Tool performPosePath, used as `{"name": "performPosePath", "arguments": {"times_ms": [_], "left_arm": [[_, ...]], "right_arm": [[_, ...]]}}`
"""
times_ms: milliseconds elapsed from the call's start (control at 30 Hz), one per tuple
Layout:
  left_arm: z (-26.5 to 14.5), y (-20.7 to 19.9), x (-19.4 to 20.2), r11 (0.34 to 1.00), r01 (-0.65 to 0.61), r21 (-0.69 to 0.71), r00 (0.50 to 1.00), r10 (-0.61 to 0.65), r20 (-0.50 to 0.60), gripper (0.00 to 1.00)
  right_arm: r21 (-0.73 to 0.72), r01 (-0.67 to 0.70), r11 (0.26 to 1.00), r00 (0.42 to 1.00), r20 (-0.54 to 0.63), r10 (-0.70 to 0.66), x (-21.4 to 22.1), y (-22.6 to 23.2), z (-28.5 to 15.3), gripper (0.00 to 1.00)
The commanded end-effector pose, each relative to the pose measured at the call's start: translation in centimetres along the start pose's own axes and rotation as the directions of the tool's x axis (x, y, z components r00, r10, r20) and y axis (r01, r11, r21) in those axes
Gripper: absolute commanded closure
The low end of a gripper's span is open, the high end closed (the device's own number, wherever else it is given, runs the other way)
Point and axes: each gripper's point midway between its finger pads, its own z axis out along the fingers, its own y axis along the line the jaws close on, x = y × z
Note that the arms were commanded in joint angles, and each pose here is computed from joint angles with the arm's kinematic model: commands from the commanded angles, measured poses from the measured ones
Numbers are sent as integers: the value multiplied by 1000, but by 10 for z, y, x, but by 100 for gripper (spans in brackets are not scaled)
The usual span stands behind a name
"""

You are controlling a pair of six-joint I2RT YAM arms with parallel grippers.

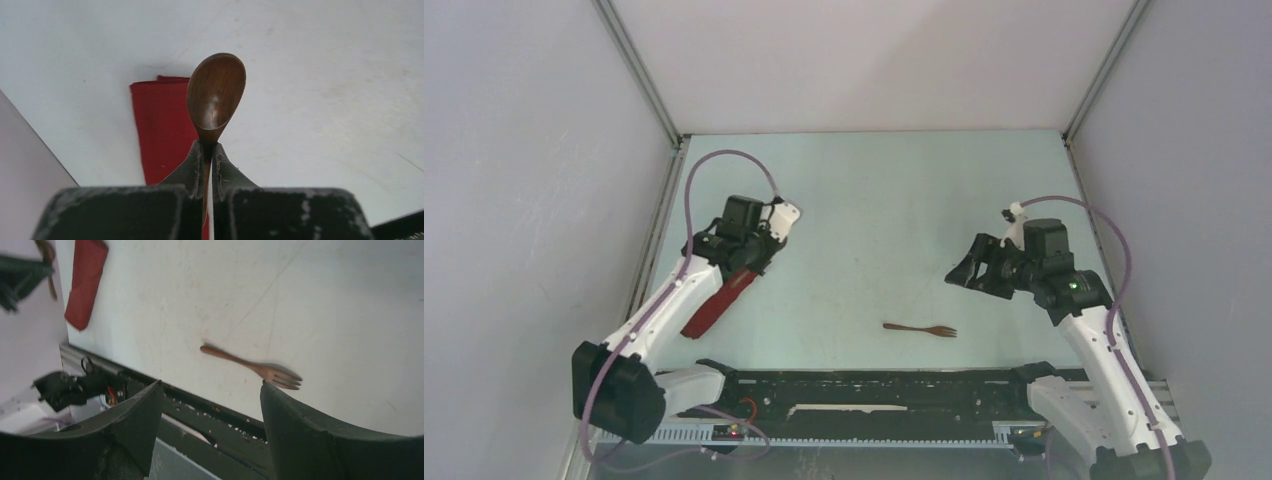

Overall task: Fold the napkin into a case and place the utensils inside
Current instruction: Insert the spoon into the folded napkin.

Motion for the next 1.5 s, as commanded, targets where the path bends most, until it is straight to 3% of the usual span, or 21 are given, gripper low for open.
{"name": "performPosePath", "arguments": {"times_ms": [0,233,667,933,1467], "left_arm": [[15,52,-11,999,-5,-50,999,6,37,100],[54,81,8,997,72,10,997,-72,10,100],[89,90,49,982,175,69,983,-170,-73,100],[74,93,72,986,161,-34,984,-163,-75,100],[55,88,112,990,107,-96,981,-120,-150,100]], "right_arm": [[-99,89,991,996,-10,-90,5,33,8,21],[-182,192,964,979,-38,-203,19,62,6,19],[-175,221,959,972,-40,-231,25,62,3,18],[-199,253,947,964,-28,-263,27,70,1,15],[-231,309,922,948,3,-317,31,83,-13,15]]}}
